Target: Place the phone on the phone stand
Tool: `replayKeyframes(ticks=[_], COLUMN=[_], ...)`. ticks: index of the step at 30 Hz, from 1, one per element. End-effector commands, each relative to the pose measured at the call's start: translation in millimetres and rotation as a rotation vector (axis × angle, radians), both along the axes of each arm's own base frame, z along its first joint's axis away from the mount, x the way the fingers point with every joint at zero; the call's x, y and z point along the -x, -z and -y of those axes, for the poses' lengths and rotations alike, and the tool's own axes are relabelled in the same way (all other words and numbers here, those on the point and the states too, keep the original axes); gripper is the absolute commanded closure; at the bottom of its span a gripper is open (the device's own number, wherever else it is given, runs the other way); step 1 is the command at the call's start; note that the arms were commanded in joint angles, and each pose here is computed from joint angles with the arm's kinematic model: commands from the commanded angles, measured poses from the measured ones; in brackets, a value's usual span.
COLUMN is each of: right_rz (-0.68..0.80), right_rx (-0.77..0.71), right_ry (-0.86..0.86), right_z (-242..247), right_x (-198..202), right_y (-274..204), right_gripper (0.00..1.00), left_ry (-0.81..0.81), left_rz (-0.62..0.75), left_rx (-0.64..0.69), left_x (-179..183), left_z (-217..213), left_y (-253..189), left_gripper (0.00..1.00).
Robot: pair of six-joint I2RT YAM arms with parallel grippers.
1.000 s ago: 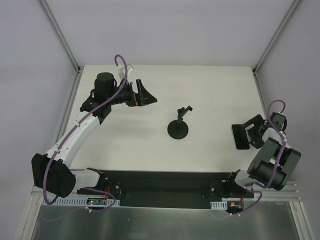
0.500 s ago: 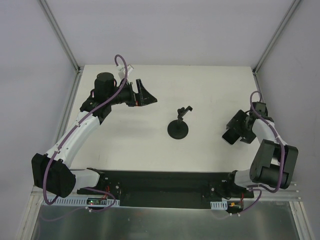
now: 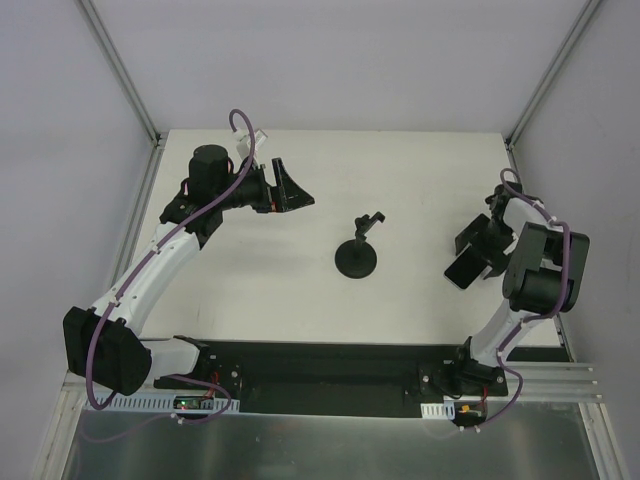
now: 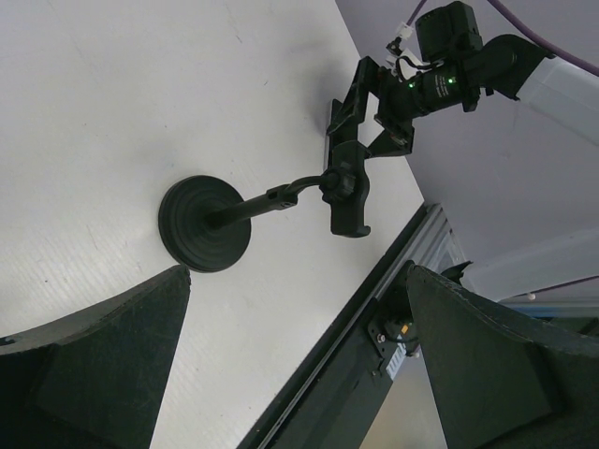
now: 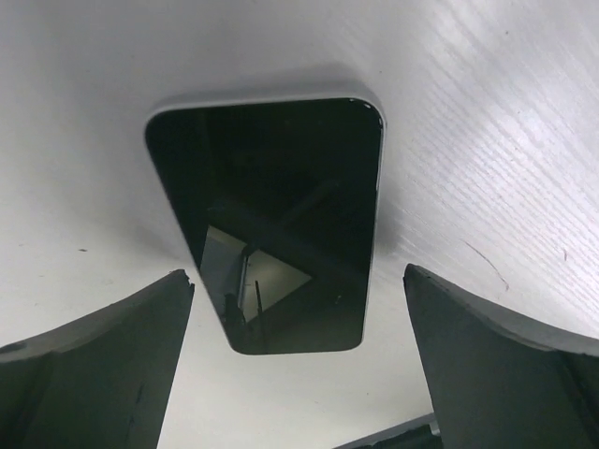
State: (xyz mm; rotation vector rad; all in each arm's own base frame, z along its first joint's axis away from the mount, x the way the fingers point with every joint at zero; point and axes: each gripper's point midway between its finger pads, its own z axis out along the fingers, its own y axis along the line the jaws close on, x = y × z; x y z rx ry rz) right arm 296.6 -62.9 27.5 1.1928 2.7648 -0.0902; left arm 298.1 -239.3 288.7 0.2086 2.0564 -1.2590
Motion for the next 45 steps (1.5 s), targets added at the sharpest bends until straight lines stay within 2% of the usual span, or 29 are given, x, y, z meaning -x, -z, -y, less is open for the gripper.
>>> replayKeyframes(ticks=[1, 4, 6, 9, 10, 14, 15, 16, 19, 23, 24, 27, 35, 45], right_rz=[-0.064, -0.056, -0.051, -0.021, -0.012, -0.013, 0.004, 0.034, 0.100, 0.224, 0.253, 0.324, 0.423, 0.662], right_rx=[0.002, -0.028, -0.055, -0.065, -0.068, -0.062, -0.055, -0.053, -0.048, -0.094, -0.093, -0.089, -0.099, -0.094], right_ry=[0.027, 0.026, 0.026, 0.024, 0.025, 0.027, 0.024, 0.021, 0.006, -0.056, -0.069, -0.134, -0.250, -0.411], right_z=[-0.3, -5.7, -10.9, -13.8, -15.2, -16.2, -16.1, -16.4, -19.3, -33.1, -35.1, -40.4, -55.6, -87.0], right_x=[4.5, 3.9, 4.0, 2.4, 2.4, 8.9, 6.9, 5.0, 8.6, 5.1, 4.7, 0.7, 2.6, 6.1], right_y=[0.5, 10.3, 14.0, 20.5, 20.0, 22.8, 22.8, 18.3, 14.6, 6.4, 3.2, -6.9, -18.7, -63.3], right_gripper=[0.03, 0.13, 0.16, 0.31, 0.41, 0.47, 0.50, 0.59, 0.72, 0.80, 0.87, 0.99, 0.99, 0.99], left_ry=[0.013, 0.014, 0.016, 0.016, 0.013, 0.011, 0.010, 0.009, 0.014, 0.017, 0.014, 0.015, 0.010, 0.027], left_rz=[0.077, 0.074, 0.070, 0.074, 0.077, 0.076, 0.075, 0.075, 0.071, 0.075, 0.076, 0.074, 0.067, 0.034], left_rx=[0.026, 0.026, 0.027, 0.026, 0.025, 0.022, 0.023, 0.023, 0.025, 0.028, 0.027, 0.027, 0.021, 0.009], left_x=[3.7, 3.7, 3.6, 3.1, 3.4, 2.7, 2.7, 2.3, 3.1, 4.0, 3.5, 3.8, 1.6, -4.1], left_z=[0.4, 0.6, 1.1, 0.6, 0.4, 0.2, 0.3, -0.2, 0.8, 0.5, 0.3, 0.4, 0.7, 4.3], left_y=[-19.3, -18.9, -18.0, -18.5, -18.7, -17.4, -17.4, -17.4, -17.8, -19.7, -19.6, -19.0, -15.4, -2.2], left_gripper=[0.02, 0.02, 0.02, 0.02, 0.02, 0.02, 0.02, 0.02, 0.02, 0.02, 0.02, 0.02, 0.03, 0.05])
